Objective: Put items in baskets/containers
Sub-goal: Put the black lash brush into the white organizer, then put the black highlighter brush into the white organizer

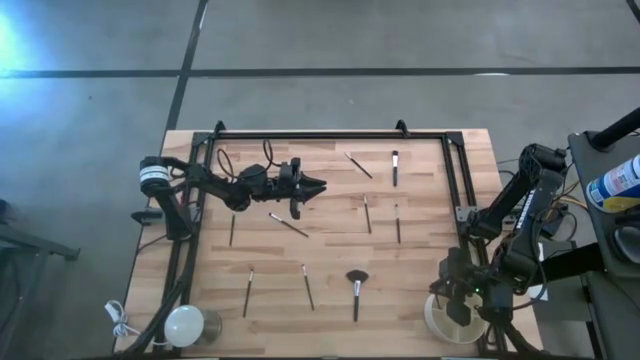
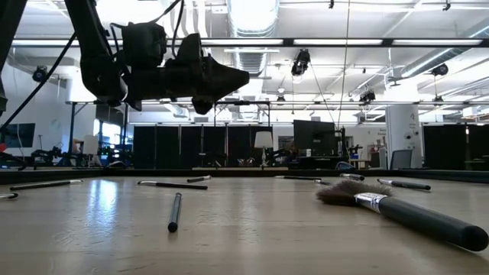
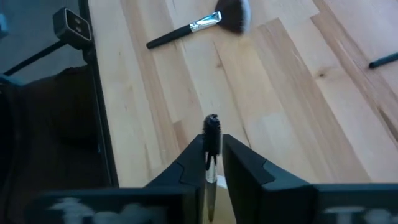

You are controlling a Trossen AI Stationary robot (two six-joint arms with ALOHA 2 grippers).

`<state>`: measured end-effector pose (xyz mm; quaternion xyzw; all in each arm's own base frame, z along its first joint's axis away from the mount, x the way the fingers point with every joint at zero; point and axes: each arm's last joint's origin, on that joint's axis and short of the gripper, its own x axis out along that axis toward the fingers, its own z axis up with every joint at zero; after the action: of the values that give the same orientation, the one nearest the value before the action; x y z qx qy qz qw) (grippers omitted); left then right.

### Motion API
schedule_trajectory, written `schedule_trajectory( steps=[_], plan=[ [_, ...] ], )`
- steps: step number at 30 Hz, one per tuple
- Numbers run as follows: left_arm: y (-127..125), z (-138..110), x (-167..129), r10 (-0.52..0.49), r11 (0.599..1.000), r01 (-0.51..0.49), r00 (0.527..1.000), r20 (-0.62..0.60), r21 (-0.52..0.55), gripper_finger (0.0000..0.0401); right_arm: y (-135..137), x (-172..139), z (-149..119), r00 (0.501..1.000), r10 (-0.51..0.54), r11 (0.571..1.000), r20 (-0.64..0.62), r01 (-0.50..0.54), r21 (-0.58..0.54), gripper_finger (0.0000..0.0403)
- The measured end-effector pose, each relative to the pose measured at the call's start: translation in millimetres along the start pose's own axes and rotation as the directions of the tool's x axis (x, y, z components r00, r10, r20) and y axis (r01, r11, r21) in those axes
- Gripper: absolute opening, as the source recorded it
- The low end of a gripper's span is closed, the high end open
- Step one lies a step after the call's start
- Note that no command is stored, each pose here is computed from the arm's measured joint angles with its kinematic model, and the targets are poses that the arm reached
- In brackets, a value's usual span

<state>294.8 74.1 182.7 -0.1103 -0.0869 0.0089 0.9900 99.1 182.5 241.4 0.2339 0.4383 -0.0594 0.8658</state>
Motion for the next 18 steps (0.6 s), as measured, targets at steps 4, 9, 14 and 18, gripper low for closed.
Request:
schedule_trajectory(
  steps=[4, 9, 14, 18],
  plan=[
    [0, 0, 0, 0.002, 1.0, -0.002, 1.0, -0.002, -0.004, 0.0071, 1, -4, 6, 1.0, 0.017, 1.0, 0.007, -0.017, 0.018, 0.0078],
    [0, 0, 0, 0.001, 1.0, -0.001, 1.0, -0.003, -0.006, 0.0071, 7, -18, 22, 0.997, 0.068, 0.997, 0.039, -0.067, -0.024, 0.0092],
    [0, 0, 0, -0.01, 1.0, 0.01, 1.0, -0.006, -0.005, 0.0071, 3, -22, 50, 0.991, 0.051, 0.995, 0.127, -0.039, -0.094, 0.0081],
    [0, -1, 0, -0.008, 1.0, 0.008, 1.0, -0.016, -0.022, 0.007, -13, -10, 75, 0.981, -0.044, 0.987, 0.191, 0.073, -0.146, 0.005]
  ],
)
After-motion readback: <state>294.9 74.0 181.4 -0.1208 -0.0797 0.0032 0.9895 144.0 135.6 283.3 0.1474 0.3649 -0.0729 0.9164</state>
